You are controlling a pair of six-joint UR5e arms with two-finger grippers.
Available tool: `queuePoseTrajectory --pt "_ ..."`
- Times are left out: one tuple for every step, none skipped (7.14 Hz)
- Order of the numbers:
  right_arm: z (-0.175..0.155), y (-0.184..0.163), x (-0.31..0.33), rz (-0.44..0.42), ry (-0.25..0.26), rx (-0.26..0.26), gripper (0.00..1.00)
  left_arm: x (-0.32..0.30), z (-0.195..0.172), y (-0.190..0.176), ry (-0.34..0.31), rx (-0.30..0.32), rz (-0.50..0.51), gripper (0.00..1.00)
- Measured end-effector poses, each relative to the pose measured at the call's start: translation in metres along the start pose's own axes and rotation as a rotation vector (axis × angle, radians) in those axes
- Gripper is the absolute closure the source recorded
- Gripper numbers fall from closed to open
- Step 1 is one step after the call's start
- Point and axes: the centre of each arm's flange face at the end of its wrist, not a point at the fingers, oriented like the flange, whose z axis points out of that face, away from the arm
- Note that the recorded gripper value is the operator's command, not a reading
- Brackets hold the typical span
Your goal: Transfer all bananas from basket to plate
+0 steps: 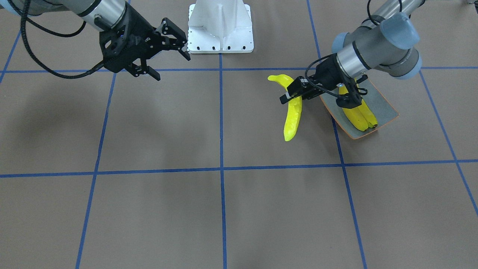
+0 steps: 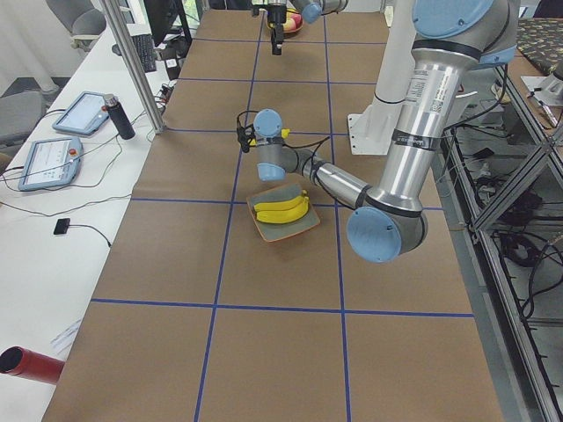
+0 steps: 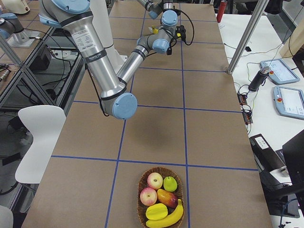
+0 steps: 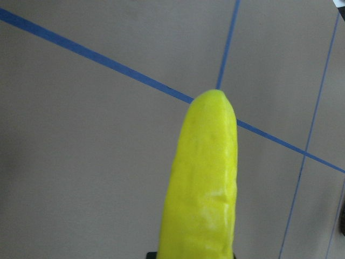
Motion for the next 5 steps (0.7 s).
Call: queuePoseTrajectory --pt "0.003 -0.006 0.009 0.012 0.015 0.002 0.00 -0.024 -0.028 -0.006 -0.006 -0.036 -0.005 1.00" --pt "0.006 -0.010 0.014 0.019 0.026 0.004 0.00 -0.053 -0.054 -0.007 -0.021 -0.075 -0.018 1.00" --pt "0.009 -0.012 0.018 0.024 0.034 0.003 0.00 -0.089 -0.072 -0.004 -0.029 -0.080 -0.028 1.00" --pt "0.012 -0.013 0.019 0.026 0.038 0.001 0.00 -0.119 -0.083 -0.002 -0.032 -0.060 -0.043 1.00" --pt "0.014 -0.013 0.020 0.026 0.041 0.000 0.00 -0.136 -0.087 -0.002 -0.035 -0.046 -0.063 1.00"
